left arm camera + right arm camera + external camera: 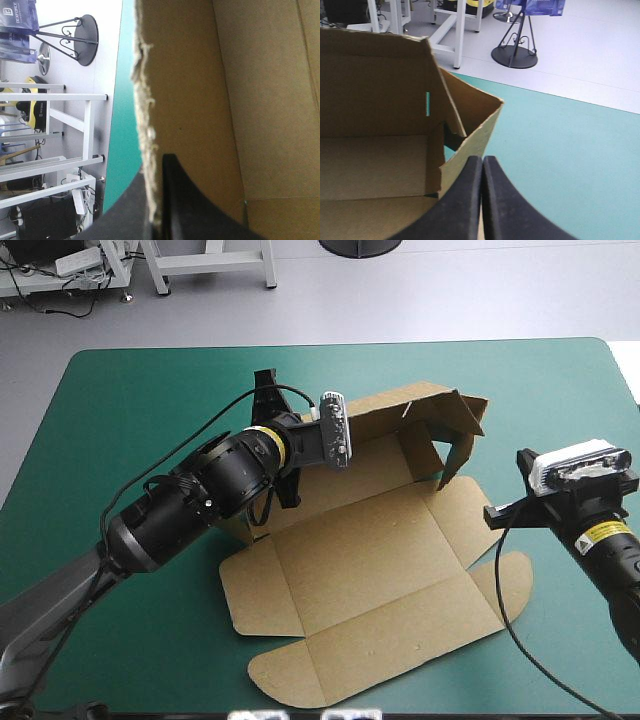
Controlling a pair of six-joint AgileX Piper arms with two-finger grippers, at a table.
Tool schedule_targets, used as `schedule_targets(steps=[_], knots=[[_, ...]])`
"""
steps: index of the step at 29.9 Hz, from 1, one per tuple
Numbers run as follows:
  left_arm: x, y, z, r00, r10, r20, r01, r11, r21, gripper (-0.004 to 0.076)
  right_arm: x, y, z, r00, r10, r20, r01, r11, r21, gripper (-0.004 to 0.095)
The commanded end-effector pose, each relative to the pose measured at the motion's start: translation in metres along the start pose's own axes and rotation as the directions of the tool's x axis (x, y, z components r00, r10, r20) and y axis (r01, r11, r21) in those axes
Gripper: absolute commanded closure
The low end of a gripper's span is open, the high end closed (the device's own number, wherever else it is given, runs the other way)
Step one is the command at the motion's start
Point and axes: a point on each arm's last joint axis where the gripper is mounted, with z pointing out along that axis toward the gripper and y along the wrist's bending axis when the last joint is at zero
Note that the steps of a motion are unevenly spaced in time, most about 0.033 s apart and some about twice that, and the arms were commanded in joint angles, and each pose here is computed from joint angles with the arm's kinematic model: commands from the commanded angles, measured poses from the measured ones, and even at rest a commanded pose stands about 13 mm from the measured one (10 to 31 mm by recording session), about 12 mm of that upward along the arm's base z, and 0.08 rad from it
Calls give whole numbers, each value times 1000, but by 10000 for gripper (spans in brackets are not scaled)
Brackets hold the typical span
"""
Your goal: Fold the box
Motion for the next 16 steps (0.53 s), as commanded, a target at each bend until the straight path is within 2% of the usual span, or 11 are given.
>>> schedule_targets(steps=[1,12,16], knots=[[3,22,-32,998,-15,67,22,993,-115,729,-27,-8,-1,995,-23,102,17,998,61,914],[-2,19,7,999,37,3,-36,990,-137,729,-57,-17,38,997,-54,50,47,990,131,914],[-7,18,24,1000,28,-13,-30,983,-180,729,-70,-29,52,997,-61,42,53,982,183,914]])
